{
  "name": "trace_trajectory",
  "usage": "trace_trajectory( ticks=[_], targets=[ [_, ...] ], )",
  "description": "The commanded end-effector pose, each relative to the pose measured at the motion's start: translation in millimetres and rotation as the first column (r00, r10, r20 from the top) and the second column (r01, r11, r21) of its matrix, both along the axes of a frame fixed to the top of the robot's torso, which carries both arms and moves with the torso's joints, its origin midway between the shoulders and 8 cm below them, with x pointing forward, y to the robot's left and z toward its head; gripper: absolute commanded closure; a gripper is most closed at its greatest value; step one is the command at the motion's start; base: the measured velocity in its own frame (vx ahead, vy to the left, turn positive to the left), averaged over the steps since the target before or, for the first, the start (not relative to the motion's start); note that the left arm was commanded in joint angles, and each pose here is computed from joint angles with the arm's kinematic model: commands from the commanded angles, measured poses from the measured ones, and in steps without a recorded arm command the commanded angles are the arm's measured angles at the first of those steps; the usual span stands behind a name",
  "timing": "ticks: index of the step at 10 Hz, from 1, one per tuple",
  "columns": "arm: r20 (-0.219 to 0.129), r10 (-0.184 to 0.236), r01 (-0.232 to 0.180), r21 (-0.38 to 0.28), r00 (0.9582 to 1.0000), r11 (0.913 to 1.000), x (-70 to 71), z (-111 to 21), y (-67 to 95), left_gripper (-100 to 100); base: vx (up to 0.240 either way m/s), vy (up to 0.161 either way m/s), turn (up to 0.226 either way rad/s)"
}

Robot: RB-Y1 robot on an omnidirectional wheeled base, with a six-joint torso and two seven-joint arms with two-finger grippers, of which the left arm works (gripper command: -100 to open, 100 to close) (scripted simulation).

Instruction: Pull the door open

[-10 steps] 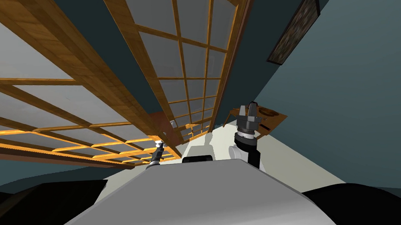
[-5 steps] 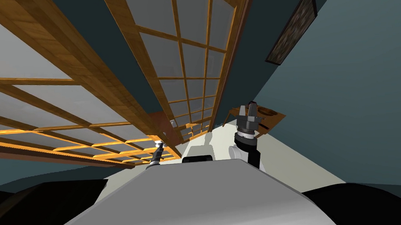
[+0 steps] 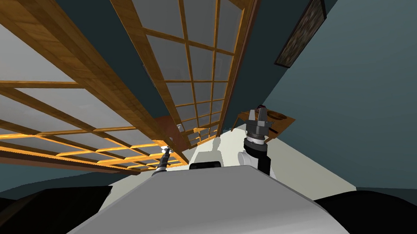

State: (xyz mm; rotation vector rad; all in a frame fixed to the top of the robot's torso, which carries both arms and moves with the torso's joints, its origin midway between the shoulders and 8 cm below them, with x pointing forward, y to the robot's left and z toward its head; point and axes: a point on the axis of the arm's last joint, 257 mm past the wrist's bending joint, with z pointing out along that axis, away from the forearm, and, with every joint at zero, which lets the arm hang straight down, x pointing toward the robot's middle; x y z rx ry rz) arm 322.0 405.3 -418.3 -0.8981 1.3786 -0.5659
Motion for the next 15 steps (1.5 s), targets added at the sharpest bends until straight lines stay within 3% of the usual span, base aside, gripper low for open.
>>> trace_trajectory(
  ticks=[1,6,7,8,9,11,15],
  targets=[
    [0.015,0.015,-0.014,-0.021,0.9998,0.9997,-1.7,4.6,10.6,100,-0.021,0.002,-0.012],
    [0.043,0.015,-0.008,-0.149,0.9990,0.9888,0.2,5.1,9.2,100,-0.028,0.002,-0.009],
    [0.051,0.015,-0.005,-0.186,0.9986,0.9825,1.0,5.5,8.6,100,-0.022,0.006,-0.006],
    [0.052,0.016,-0.005,-0.192,0.9985,0.9815,1.0,5.5,8.6,100,-0.011,0.004,-0.008],
    [0.061,0.016,-0.002,-0.228,0.9980,0.9736,1.9,5.8,8.1,100,-0.014,0.001,-0.013],
    [0.062,0.016,-0.002,-0.234,0.9980,0.9723,1.9,5.8,8.1,100,-0.015,0.003,-0.001],
    [0.086,0.020,0.011,-0.348,0.9960,0.9373,4.3,6.7,6.3,100,-0.020,0.005,-0.017]
  ],
)
